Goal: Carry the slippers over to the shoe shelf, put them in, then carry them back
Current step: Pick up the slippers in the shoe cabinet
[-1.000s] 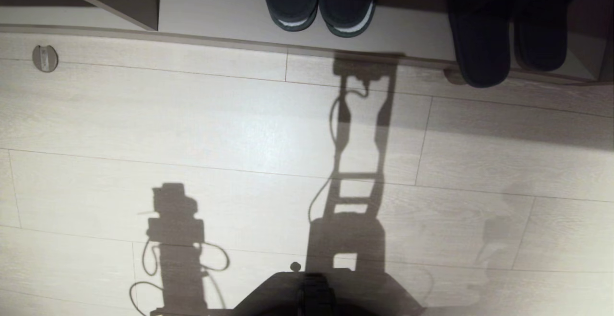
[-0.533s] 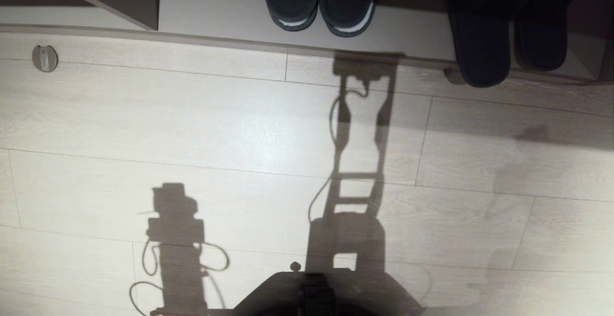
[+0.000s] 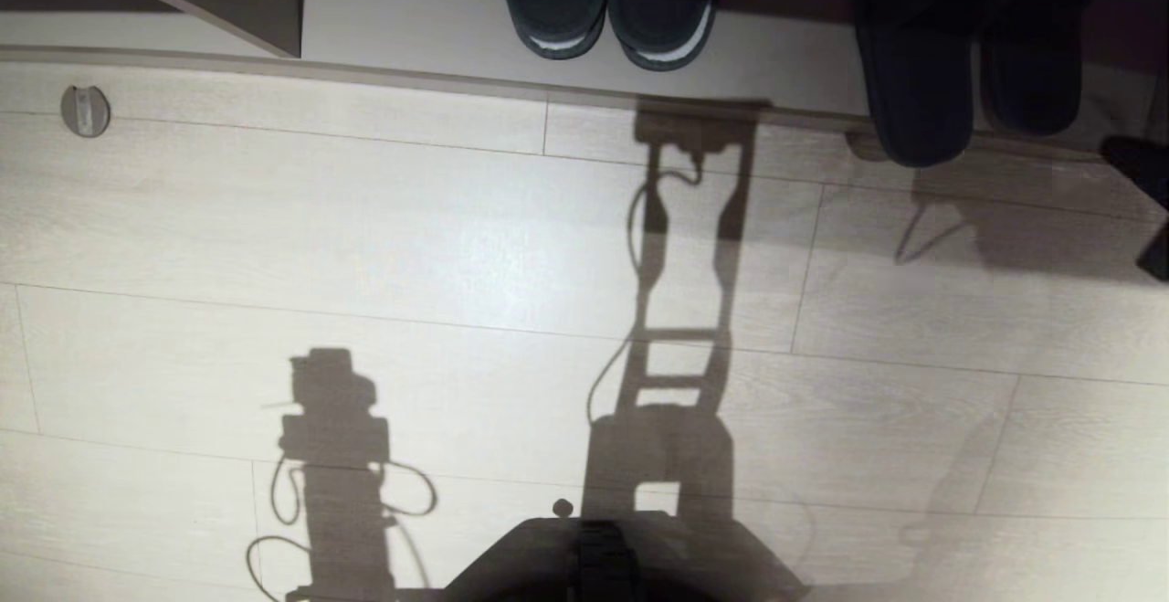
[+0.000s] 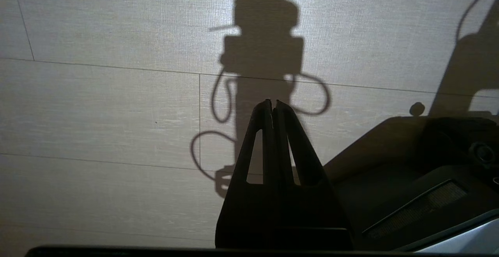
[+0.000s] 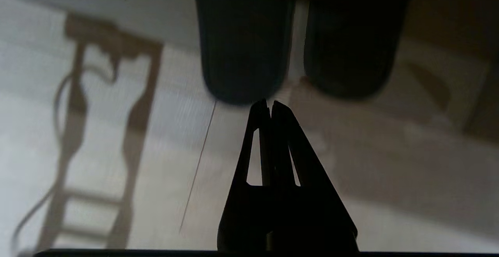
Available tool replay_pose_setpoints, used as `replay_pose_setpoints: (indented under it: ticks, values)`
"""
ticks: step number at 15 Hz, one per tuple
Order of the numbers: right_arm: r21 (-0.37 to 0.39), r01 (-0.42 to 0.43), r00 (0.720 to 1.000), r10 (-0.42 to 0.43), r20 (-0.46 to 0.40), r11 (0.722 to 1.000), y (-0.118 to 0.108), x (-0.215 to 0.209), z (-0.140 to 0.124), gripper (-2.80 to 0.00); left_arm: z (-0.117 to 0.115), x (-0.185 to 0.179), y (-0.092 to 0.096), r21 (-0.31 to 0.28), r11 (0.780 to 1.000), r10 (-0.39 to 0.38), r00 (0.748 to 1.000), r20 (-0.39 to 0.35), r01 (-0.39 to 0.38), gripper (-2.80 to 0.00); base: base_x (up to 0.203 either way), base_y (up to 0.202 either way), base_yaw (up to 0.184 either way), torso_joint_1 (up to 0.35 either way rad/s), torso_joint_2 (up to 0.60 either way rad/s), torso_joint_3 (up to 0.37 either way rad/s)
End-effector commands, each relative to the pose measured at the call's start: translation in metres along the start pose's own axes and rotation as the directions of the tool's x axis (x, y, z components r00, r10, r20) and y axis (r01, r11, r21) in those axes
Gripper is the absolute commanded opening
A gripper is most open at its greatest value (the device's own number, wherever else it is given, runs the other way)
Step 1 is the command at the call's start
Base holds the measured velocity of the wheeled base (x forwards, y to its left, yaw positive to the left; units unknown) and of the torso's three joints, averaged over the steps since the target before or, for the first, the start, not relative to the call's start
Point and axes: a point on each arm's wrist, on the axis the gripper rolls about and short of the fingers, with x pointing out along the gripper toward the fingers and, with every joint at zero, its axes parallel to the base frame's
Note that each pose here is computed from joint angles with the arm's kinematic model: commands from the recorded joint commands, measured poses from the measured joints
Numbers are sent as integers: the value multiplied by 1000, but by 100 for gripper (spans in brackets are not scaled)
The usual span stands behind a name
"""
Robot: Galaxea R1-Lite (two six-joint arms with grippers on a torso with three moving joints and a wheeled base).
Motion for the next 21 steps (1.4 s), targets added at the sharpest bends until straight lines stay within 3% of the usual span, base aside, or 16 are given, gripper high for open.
replay_pose_setpoints:
  ticks: [1,2,3,4,8,12,21]
  values:
    - [-22,-9,1000,9,-21,1000,2,60,-22,-280,0,0,0,2,1000,1,1000,-3,-1,-280,0,0,0,0,0,0]
    - [-47,-2,999,3,35,999,1,77,-20,-280,0,0,0,5,1000,1,1000,-3,-1,-280,0,0,0,0,0,0]
    - [-73,12,994,-4,113,997,0,89,-13,-121,0,0,0,5,1000,1,1000,-3,-1,-280,0,0,0,0,0,0]
    - [-89,16,988,-2,153,996,0,93,-10,0,0,0,0,5,1000,1,1000,-3,-1,-280,0,0,0,0,0,0]
    - [-125,1,960,34,279,992,0,124,-6,0,0,0,0,6,1000,1,1000,-3,-1,-280,0,0,0,0,0,0]
    - [-188,76,958,-19,287,979,-3,140,-8,0,0,0,0,5,1000,1,1000,-3,-1,-280,0,0,0,0,0,0]
    - [-133,206,910,-140,391,969,-8,175,3,0,-1,0,0,1,1000,2,1000,-5,-2,-280,0,0,0,0,0,0]
